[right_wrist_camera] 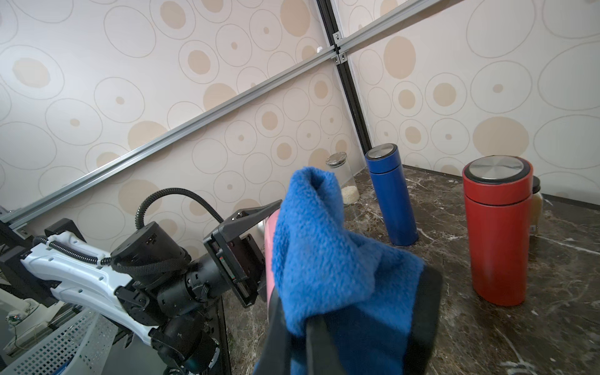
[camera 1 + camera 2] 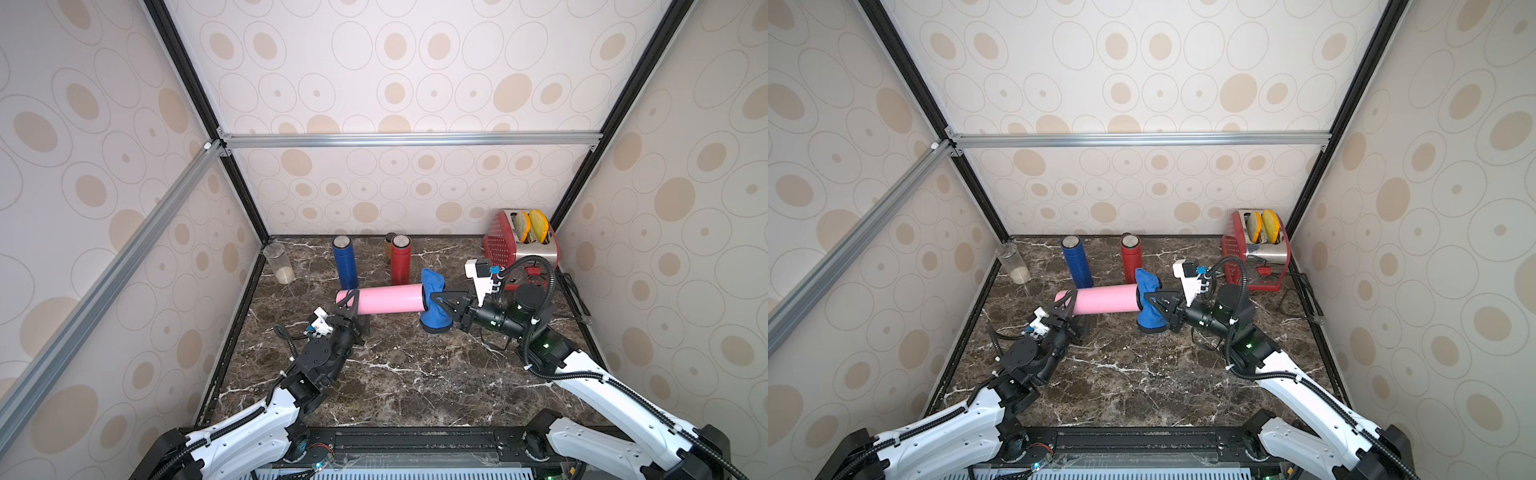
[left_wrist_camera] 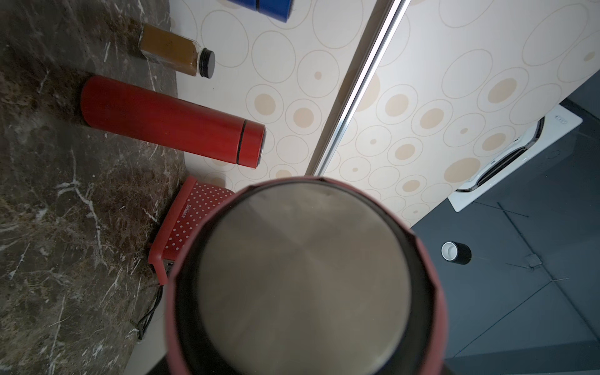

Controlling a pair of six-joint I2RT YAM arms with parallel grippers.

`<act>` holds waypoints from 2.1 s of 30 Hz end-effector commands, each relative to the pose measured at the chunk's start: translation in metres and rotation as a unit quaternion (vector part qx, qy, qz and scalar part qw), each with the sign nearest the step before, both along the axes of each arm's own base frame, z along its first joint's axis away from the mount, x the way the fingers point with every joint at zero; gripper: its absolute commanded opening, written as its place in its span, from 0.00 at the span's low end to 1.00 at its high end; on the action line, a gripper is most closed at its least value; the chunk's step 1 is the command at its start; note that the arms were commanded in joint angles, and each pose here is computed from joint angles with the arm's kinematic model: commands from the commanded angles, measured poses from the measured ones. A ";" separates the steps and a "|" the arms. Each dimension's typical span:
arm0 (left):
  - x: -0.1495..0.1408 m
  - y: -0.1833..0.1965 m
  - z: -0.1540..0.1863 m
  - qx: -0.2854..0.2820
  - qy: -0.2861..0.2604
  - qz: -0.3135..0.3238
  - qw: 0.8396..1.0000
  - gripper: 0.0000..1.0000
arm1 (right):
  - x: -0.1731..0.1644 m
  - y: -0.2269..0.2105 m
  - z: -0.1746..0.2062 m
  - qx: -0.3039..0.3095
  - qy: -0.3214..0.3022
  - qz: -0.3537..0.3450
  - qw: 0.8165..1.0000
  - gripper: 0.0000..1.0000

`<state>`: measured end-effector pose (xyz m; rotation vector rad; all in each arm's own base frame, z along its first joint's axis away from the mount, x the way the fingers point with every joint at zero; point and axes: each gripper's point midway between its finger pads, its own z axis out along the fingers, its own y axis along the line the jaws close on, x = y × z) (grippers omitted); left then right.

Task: Wipe the surface of the thermos
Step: Wipe the dirt from the surface of the thermos.

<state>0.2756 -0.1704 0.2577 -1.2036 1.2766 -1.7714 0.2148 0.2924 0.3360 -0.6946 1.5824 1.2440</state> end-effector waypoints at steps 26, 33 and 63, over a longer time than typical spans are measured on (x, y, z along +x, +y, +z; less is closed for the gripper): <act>-0.009 0.011 0.047 -0.048 -0.075 0.006 0.996 0.00 | 0.020 0.035 -0.040 -0.040 0.058 0.026 0.997 0.00; -0.005 0.013 0.026 -0.002 -0.056 0.022 0.998 0.00 | -0.013 0.057 0.007 -0.010 0.021 0.094 0.995 0.00; -0.023 0.020 0.104 -0.030 -0.148 0.010 0.988 0.00 | 0.022 0.059 -0.110 -0.163 0.114 0.009 0.980 0.00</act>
